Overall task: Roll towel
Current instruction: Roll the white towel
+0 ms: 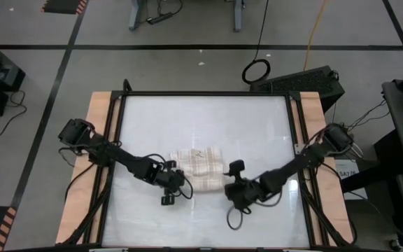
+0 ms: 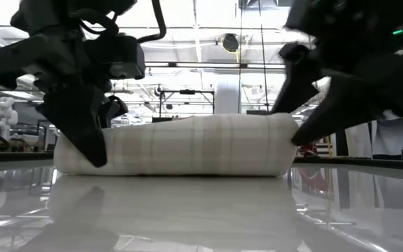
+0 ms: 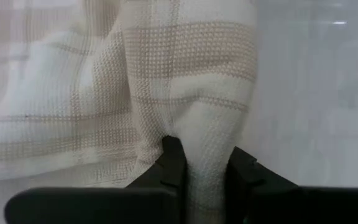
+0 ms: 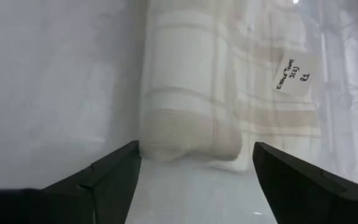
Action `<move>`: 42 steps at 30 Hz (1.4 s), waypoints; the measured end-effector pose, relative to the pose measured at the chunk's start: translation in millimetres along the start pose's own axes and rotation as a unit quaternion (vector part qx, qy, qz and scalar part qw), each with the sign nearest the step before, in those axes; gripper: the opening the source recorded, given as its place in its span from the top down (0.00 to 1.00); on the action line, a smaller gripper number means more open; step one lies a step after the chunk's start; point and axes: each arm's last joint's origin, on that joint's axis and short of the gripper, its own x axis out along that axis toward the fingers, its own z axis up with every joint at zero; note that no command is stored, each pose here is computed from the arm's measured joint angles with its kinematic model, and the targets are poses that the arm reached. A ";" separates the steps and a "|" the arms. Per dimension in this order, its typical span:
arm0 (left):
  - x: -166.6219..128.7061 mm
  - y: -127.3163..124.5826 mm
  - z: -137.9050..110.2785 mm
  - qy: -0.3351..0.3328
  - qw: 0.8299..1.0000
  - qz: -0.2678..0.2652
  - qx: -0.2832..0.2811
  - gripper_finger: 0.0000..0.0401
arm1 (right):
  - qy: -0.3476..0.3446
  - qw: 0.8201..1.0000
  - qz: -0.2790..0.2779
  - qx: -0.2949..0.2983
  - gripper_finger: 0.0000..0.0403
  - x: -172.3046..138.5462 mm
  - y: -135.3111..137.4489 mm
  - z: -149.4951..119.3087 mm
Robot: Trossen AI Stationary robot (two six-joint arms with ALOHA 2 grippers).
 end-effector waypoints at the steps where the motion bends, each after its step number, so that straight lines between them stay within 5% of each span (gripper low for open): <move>1: 0.0 1.5 0.7 0.002 1.000 -0.007 -0.004 0.85 | -0.002 1.000 -0.011 0.000 0.26 -3.3 4.0 -0.9; 5: 0.2 5.2 2.5 0.012 0.999 -0.035 -0.014 0.85 | -0.019 0.998 -0.057 0.000 0.25 -15.1 14.5 -2.8; 11: 0.3 13.3 5.4 0.022 0.997 -0.062 -0.032 0.85 | -0.054 0.997 -0.040 0.029 0.22 -27.4 23.9 5.8; 17: 0.6 19.9 8.6 0.028 0.993 -0.091 -0.064 0.85 | -0.088 0.996 -0.020 -0.004 0.21 -13.2 40.4 12.7; 27: 0.6 25.2 10.9 0.039 0.987 -0.137 -0.079 0.85 | -0.059 0.994 -0.077 -0.052 0.27 8.6 36.8 7.0; 33: 0.6 24.8 11.7 0.037 0.985 -0.145 -0.080 0.85 | -0.043 0.998 0.012 -0.034 0.35 20.1 26.7 8.7; 42: 0.5 24.3 11.9 0.038 0.984 -0.153 -0.078 0.85 | -0.031 0.998 0.055 -0.004 0.41 35.6 6.2 11.0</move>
